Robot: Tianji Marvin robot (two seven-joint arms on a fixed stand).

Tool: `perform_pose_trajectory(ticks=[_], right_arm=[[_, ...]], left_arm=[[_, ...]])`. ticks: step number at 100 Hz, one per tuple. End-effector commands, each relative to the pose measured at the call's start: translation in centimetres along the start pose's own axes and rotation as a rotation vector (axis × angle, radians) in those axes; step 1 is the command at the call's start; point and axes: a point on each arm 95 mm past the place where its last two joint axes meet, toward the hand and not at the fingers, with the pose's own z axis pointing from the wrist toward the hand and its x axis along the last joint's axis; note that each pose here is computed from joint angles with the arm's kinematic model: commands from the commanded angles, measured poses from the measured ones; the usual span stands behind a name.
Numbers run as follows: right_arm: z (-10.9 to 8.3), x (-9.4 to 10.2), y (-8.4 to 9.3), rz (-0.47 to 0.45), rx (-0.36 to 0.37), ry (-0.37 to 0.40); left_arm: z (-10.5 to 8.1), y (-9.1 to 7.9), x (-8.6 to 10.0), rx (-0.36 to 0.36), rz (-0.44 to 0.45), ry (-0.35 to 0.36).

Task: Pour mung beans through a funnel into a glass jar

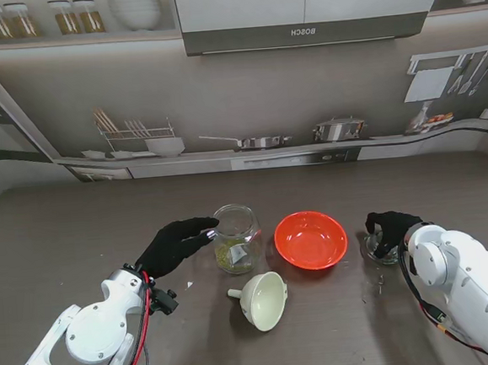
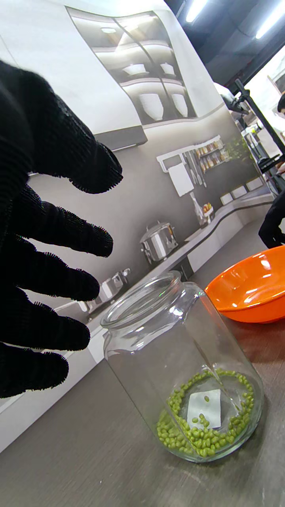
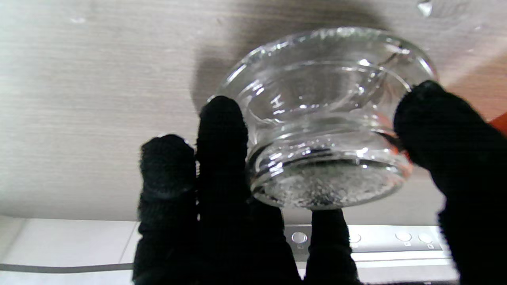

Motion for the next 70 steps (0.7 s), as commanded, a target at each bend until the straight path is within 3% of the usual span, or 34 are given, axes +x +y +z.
perform_pose_trajectory(ticks=[1,70], right_arm=[[0.1,0.2,-2.9,0.011,0.080,0.001],[0.5,-0.6,-6.1,0.063,0.210,0.026]], left_arm=[[0.0,0.3,0.1,-0.021,-0.005,0.000],[-0.1,0.3,0.0,-0.026,-0.004,-0.002]])
